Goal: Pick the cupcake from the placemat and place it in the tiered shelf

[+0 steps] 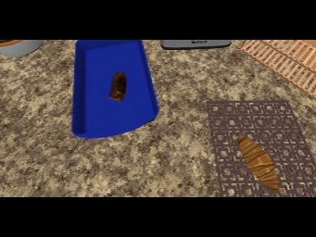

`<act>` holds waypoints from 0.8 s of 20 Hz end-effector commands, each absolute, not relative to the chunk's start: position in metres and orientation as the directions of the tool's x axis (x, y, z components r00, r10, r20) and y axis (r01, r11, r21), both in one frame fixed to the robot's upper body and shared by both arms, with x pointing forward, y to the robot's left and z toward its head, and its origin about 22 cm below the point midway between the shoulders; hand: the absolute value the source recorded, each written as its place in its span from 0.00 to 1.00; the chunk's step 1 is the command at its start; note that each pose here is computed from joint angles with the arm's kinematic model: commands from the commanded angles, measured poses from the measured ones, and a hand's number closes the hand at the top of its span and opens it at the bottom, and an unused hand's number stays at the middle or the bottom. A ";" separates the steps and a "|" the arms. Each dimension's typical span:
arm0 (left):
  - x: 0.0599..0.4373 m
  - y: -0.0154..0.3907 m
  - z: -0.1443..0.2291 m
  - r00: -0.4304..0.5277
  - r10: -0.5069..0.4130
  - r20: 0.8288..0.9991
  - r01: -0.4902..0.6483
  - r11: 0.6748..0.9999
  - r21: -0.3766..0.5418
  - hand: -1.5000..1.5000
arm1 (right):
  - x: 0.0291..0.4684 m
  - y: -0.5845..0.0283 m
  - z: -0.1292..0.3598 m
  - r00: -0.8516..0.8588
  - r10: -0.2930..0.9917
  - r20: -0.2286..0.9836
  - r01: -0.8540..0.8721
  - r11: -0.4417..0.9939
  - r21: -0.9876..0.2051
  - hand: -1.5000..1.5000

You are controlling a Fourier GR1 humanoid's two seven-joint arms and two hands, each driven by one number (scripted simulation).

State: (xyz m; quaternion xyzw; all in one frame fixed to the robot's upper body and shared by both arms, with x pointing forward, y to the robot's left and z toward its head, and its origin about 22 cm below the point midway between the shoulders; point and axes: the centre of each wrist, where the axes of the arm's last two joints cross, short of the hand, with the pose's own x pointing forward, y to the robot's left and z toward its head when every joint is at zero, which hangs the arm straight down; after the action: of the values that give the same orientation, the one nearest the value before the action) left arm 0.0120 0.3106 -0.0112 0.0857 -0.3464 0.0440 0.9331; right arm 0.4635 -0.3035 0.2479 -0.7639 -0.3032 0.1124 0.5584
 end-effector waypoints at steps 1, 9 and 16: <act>0.092 0.296 0.044 0.262 -0.112 0.959 -0.047 0.991 0.129 0.50 | 0.458 -0.333 0.208 0.888 0.450 -0.097 0.060 -0.323 -0.945 1.00; 0.094 0.295 0.046 0.253 -0.118 0.960 -0.036 0.991 0.131 0.50 | 0.461 -0.335 0.234 0.924 0.352 -0.150 -0.038 -0.305 -0.952 0.00; 0.085 0.292 0.046 0.284 -0.117 0.952 -0.020 0.992 0.128 0.50 | 0.462 -0.312 0.297 0.905 0.413 0.099 0.240 -0.305 -0.921 0.00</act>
State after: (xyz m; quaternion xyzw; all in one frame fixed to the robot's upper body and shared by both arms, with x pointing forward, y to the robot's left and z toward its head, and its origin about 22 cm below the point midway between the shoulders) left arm -0.0030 0.3093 -0.0063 0.0870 -0.3210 0.0358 0.9424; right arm 0.4626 -0.3237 0.2656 -0.7988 -0.1653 0.1382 0.5617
